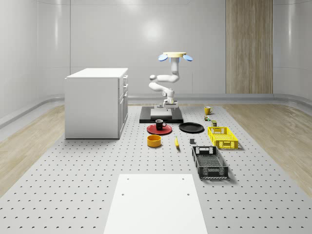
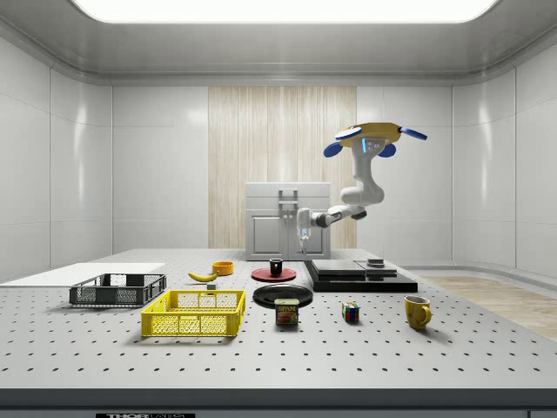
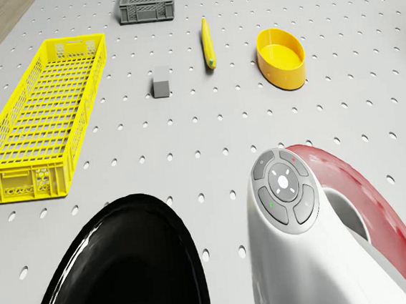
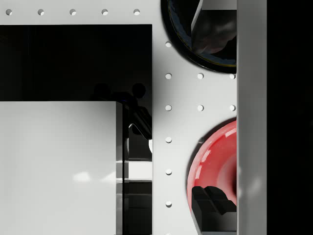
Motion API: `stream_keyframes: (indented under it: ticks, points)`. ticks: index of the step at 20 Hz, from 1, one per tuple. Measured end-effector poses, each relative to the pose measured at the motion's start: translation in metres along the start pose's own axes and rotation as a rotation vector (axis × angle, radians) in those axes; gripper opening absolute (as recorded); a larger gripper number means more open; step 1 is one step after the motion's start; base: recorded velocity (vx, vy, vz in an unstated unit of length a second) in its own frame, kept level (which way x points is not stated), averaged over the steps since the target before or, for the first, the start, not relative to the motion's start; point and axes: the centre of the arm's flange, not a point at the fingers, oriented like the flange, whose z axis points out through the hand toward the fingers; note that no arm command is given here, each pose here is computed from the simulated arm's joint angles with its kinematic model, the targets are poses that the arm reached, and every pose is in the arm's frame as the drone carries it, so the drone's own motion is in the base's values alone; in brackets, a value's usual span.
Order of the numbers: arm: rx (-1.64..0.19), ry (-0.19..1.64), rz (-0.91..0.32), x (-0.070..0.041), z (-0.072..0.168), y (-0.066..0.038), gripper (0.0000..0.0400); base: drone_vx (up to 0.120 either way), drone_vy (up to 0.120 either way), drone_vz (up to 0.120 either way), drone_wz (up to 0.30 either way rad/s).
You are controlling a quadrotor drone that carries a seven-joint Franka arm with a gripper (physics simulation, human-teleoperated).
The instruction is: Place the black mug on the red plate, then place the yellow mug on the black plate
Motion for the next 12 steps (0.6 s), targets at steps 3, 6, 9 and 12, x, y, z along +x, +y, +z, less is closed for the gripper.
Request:
stream_keyframes:
  ticks: [3, 6, 9, 12]
  points:
    - [0.000, 0.000, 0.000, 0.0000, 0.0000, 0.0000, 0.0400, -0.120, 0.120, 0.000, 0.000]
    - [0.000, 0.000, 0.000, 0.0000, 0.0000, 0.0000, 0.0400, -0.120, 0.120, 0.000, 0.000]
    - [0.000, 0.000, 0.000, 0.0000, 0.0000, 0.0000, 0.0400, -0.120, 0.120, 0.000, 0.000]
    - [0.000, 0.000, 0.000, 0.0000, 0.0000, 0.0000, 0.0400, -0.120, 0.120, 0.000, 0.000]
